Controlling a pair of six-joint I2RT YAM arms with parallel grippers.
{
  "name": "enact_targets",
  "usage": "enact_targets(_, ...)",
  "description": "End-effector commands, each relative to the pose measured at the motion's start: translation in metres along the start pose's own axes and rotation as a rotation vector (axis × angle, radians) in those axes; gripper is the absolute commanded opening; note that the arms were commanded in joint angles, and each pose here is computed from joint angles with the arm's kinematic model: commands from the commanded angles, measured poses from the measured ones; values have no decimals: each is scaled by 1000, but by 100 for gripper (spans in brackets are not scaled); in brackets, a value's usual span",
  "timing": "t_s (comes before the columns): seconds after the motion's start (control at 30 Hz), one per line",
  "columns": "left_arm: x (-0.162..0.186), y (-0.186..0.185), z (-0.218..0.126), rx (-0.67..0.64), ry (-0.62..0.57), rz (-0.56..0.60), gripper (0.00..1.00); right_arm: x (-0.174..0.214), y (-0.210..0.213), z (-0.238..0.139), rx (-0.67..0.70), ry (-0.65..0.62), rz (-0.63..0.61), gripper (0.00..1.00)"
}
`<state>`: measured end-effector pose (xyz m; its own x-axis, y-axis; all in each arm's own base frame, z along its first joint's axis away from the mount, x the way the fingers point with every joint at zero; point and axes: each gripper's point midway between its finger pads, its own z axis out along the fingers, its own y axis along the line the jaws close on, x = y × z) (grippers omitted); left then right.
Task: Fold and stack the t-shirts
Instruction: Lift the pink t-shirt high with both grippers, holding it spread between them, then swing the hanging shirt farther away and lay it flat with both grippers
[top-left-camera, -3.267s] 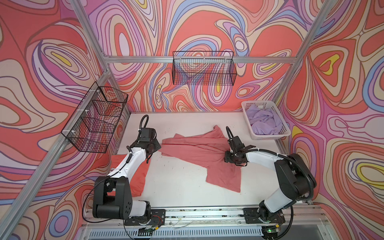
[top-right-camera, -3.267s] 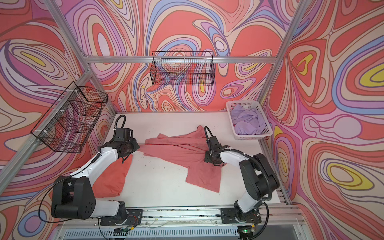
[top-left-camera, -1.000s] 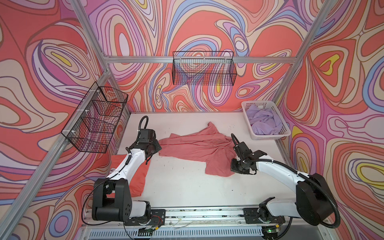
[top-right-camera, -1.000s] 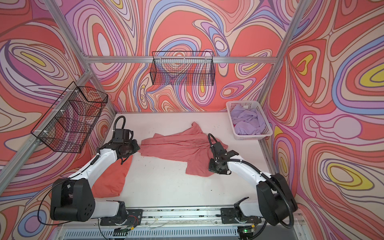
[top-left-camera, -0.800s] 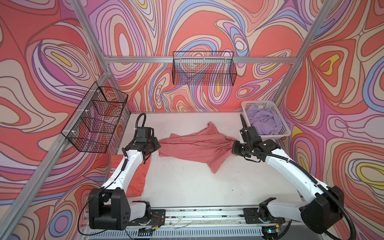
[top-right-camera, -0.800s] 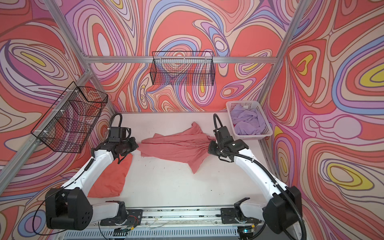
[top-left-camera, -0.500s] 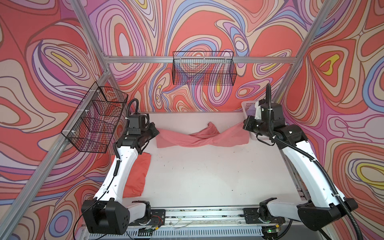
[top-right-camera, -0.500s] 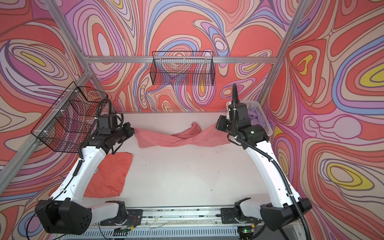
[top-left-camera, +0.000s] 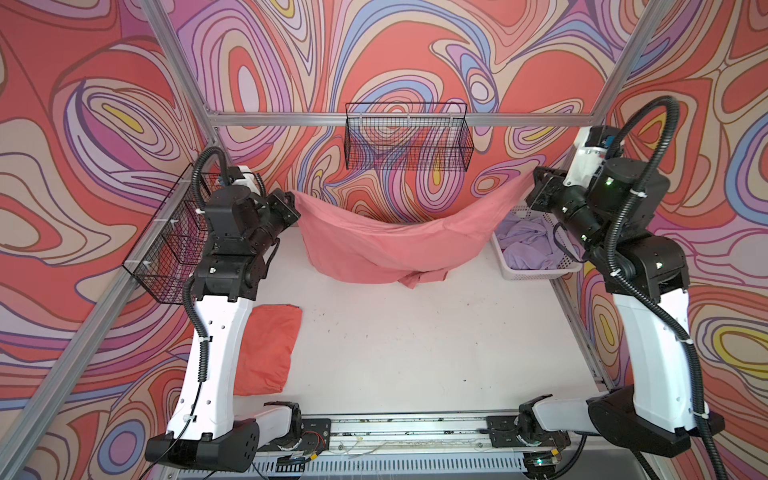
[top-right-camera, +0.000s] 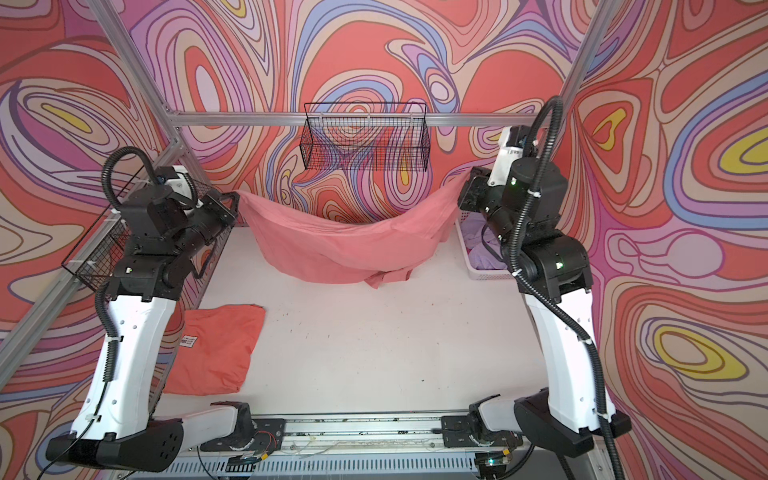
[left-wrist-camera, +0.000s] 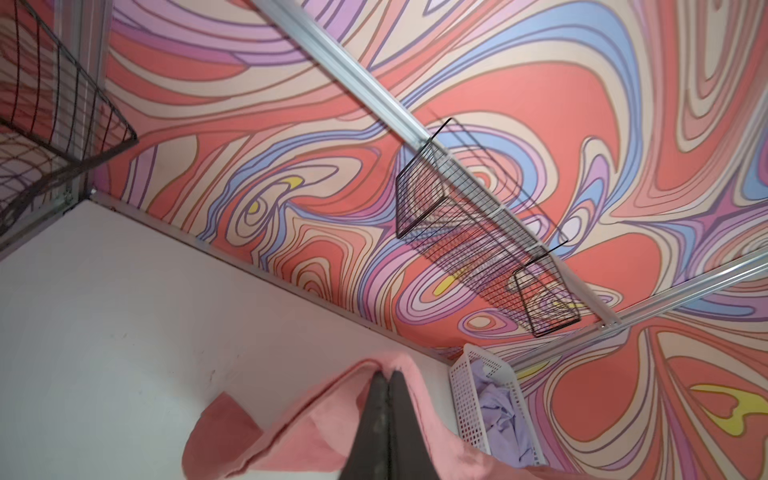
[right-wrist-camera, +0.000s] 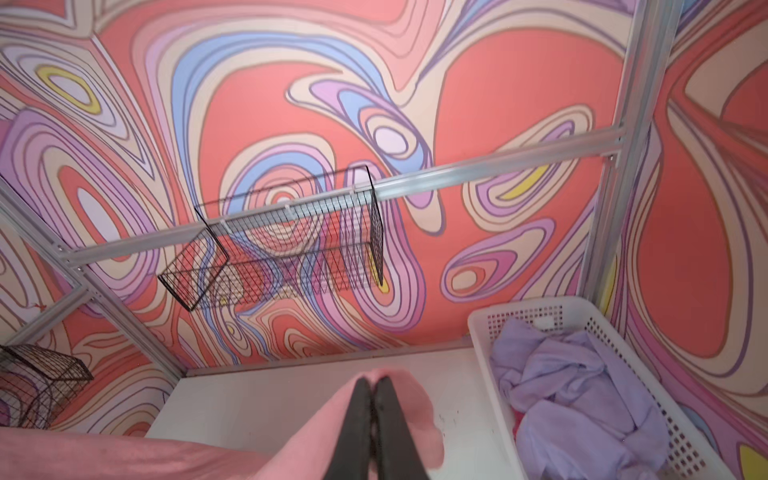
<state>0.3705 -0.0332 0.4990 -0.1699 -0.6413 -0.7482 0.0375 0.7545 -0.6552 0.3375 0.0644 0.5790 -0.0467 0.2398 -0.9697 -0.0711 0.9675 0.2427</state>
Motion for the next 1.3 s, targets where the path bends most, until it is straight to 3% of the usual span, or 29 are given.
enact_targets(0.0, -55, -36, -36, 85, -197, 31, 0, -46, 7, -19, -36, -154, -52, 0)
enact_targets(0.23, -108, -82, -80, 184, -367, 92, 0, -94, 25, -48, -124, -308, -90, 0)
enact_targets(0.37, -117, -87, -75, 192, -390, 89, 0, -94, 31, -42, -151, -327, -103, 0)
enact_targets(0.57, -121, -79, -18, 156, -377, 89, 0, -103, 25, -10, -61, -431, -178, 0)
enact_targets(0.93, -123, -56, 102, 185, -437, 41, 0, -107, 11, 94, 2, -628, -228, 0)
enact_targets(1.13, -139, -53, 132, 232, -521, 28, 0, -122, 6, 118, -110, -768, -175, 0)
enact_targets(1.27, -163, -70, 125, 297, -591, 34, 0, -147, 21, 114, -176, -867, -208, 0)
